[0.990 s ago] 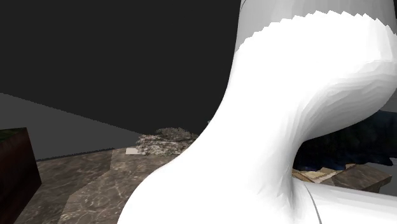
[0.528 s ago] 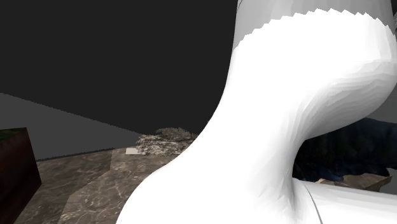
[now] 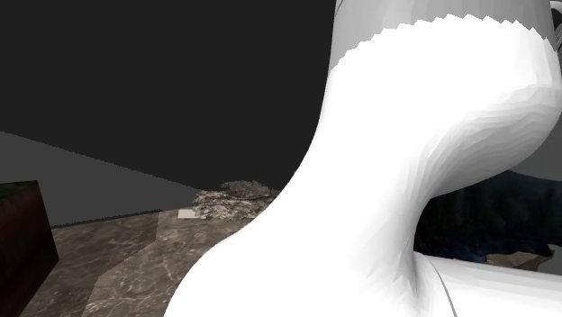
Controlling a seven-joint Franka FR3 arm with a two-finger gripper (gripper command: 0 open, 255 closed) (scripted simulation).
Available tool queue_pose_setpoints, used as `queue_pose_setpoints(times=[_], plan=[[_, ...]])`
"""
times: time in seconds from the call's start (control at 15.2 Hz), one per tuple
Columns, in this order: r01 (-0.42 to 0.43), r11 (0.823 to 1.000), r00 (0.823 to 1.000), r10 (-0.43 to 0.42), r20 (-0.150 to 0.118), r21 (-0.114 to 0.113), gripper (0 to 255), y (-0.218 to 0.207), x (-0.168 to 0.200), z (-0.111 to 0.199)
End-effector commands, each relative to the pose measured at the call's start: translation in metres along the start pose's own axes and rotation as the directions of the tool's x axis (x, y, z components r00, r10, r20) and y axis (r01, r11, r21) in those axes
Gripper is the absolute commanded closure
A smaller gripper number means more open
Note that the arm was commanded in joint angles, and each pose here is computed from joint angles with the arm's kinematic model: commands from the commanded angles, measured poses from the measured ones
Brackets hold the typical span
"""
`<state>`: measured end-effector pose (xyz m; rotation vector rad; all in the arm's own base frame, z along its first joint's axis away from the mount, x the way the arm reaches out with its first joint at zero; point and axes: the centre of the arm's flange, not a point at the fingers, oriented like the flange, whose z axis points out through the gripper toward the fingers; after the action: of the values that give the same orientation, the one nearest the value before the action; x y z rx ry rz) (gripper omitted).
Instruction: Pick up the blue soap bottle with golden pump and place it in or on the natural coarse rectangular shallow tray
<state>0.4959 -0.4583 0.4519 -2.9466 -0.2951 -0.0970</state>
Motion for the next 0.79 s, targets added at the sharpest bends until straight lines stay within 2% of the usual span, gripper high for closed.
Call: queue_pose_setpoints(times=[0.0,0.07,0.13,0.46,0.73], plan=[[0.000,1.000,1.000,0.000,-0.001,-0.001,255,0.000,0.000,-0.001],[0.000,1.000,1.000,0.000,-0.001,-0.001,255,0.000,0.000,-0.001],[0.000,1.000,1.000,0.000,-0.001,-0.001,0,0.000,0.000,-0.001],[0.000,1.000,1.000,0.000,-0.001,-0.001,0,0.000,0.000,-0.001],[0.000,1.000,1.000,0.000,-0.001,-0.001,0,0.000,0.000,-0.051]])
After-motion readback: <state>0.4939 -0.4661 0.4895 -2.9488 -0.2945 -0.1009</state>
